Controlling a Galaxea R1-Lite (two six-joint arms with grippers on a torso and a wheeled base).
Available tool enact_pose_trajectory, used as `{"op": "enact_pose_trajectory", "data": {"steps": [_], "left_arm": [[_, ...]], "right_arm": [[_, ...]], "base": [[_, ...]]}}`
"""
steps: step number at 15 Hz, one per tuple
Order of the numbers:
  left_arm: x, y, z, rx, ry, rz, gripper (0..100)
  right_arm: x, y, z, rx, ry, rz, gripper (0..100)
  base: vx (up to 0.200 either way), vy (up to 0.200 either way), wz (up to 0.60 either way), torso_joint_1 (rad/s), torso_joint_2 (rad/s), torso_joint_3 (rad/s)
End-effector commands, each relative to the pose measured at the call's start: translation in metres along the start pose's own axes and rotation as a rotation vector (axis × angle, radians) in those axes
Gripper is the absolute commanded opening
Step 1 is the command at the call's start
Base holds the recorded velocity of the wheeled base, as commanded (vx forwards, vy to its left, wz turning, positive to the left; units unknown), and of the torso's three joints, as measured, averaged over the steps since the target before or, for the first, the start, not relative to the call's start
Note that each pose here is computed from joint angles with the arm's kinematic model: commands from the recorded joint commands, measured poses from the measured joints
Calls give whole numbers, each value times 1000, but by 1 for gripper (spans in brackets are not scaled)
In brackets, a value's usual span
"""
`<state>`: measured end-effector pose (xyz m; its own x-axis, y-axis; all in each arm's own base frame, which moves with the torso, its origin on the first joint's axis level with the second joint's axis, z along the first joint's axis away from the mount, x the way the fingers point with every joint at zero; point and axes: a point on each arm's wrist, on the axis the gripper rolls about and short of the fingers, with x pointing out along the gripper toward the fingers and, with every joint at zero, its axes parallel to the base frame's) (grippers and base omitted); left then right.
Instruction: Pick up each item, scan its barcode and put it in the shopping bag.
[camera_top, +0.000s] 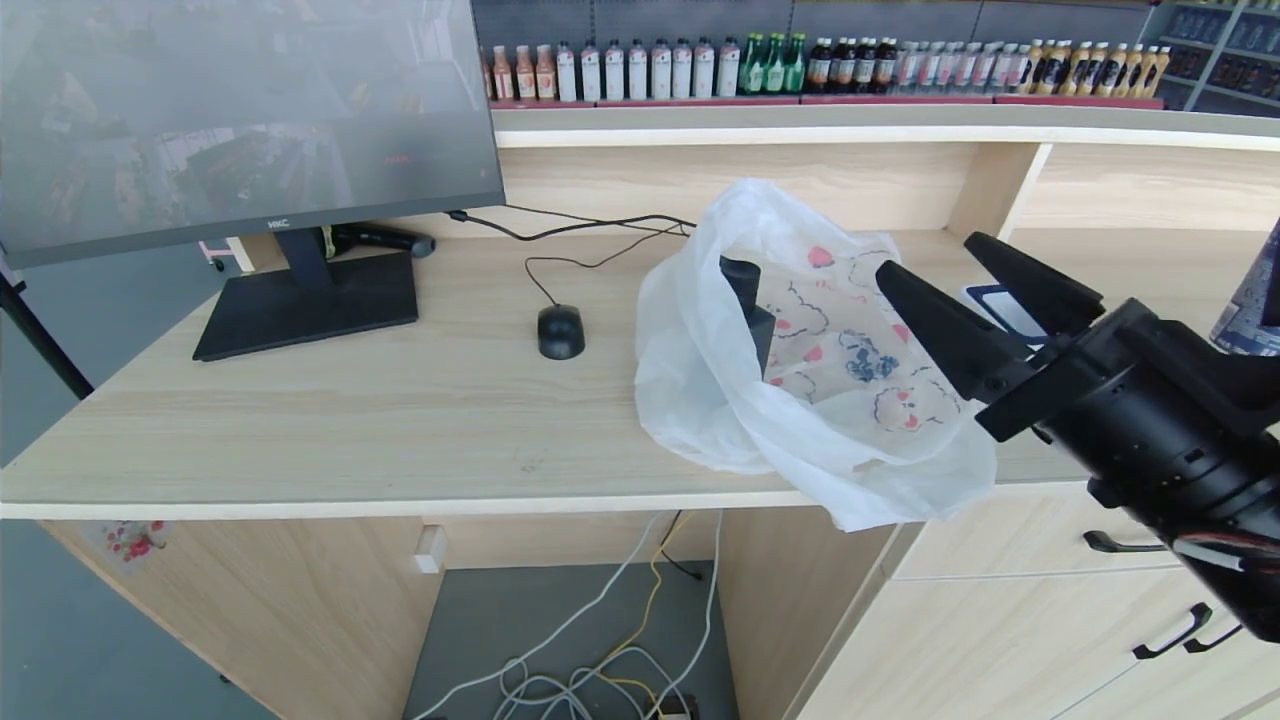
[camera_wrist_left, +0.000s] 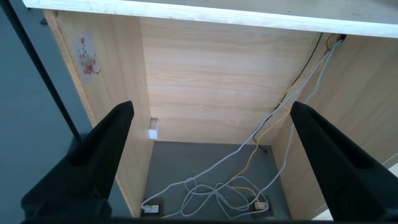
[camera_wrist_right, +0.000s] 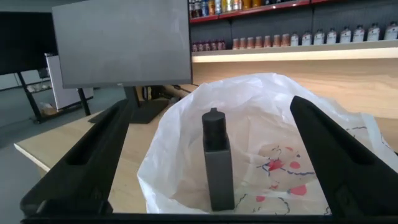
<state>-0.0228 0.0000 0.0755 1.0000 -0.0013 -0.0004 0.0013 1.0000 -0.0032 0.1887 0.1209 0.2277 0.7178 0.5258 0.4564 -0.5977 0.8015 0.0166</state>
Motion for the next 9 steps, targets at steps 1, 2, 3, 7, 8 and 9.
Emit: {"op": "enact_pose_trajectory", "data": {"steps": [1,2,3,7,8,9], "left_arm": [[0,0,0,-1,0,0,100],[0,0,0,-1,0,0,100],[0,0,0,-1,0,1,100],[0,0,0,-1,0,0,100],[0,0,0,0,0,0,100],[0,0,0,9,0,0,100]], "right_arm": [[-18,6,19,14,-52,19,100],[-22,6,20,14,-49,19,100],[-25,6,20,14,-46,20,100],[-29,6,18,14,-35,19,100],[-36,6,13,13,-6,18,100],[-40,6,10,14,11,19,100]], "base": [[0,0,0,0,0,0],[0,0,0,0,0,0],[0,0,0,0,0,0],[0,0,0,0,0,0],[0,0,0,0,0,0],[0,0,0,0,0,0]]}}
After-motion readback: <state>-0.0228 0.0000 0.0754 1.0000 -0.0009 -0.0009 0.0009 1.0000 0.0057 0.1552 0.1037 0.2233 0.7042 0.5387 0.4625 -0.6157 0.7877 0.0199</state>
